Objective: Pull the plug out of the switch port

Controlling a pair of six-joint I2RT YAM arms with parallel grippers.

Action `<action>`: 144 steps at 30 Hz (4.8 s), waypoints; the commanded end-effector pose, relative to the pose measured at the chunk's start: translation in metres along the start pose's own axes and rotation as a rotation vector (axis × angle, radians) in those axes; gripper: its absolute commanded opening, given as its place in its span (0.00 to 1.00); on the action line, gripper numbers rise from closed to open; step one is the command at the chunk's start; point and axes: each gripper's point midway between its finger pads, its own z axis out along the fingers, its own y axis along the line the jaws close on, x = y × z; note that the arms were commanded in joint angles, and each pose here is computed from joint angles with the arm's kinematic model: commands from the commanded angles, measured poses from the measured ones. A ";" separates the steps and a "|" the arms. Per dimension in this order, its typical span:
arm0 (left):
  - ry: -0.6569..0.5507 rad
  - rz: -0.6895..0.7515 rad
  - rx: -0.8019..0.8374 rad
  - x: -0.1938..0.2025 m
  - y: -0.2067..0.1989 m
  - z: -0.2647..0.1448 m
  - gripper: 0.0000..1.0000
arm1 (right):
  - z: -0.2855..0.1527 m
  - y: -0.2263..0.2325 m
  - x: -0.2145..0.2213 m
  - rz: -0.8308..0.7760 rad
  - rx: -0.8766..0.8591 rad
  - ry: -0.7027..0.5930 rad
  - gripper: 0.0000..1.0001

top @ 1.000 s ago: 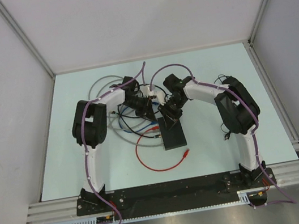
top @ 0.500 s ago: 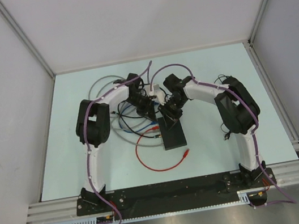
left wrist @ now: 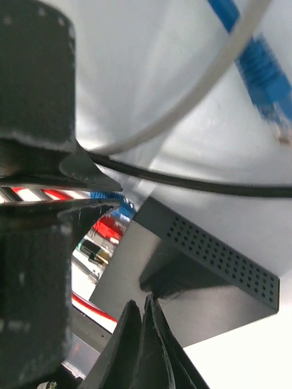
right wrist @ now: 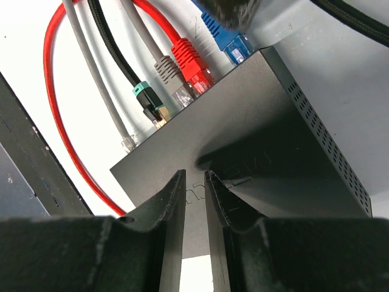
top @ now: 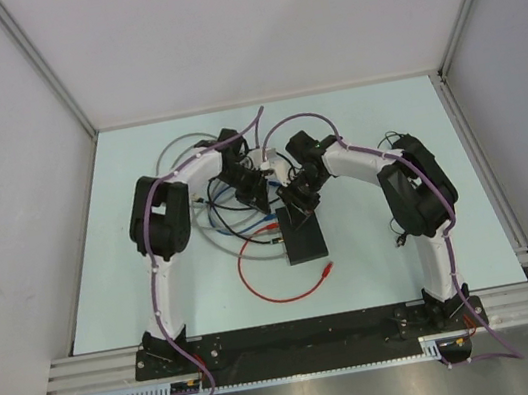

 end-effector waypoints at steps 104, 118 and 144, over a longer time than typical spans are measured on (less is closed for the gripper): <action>0.208 0.047 0.103 0.049 0.037 -0.017 0.00 | 0.028 -0.030 0.027 0.017 0.071 0.103 0.29; -0.078 0.254 -0.056 -0.035 0.010 -0.103 0.00 | 0.027 -0.034 0.025 0.016 0.069 0.101 0.30; -0.264 0.145 -0.508 -0.055 0.094 -0.143 0.45 | 0.020 -0.045 0.019 0.038 0.063 0.077 0.33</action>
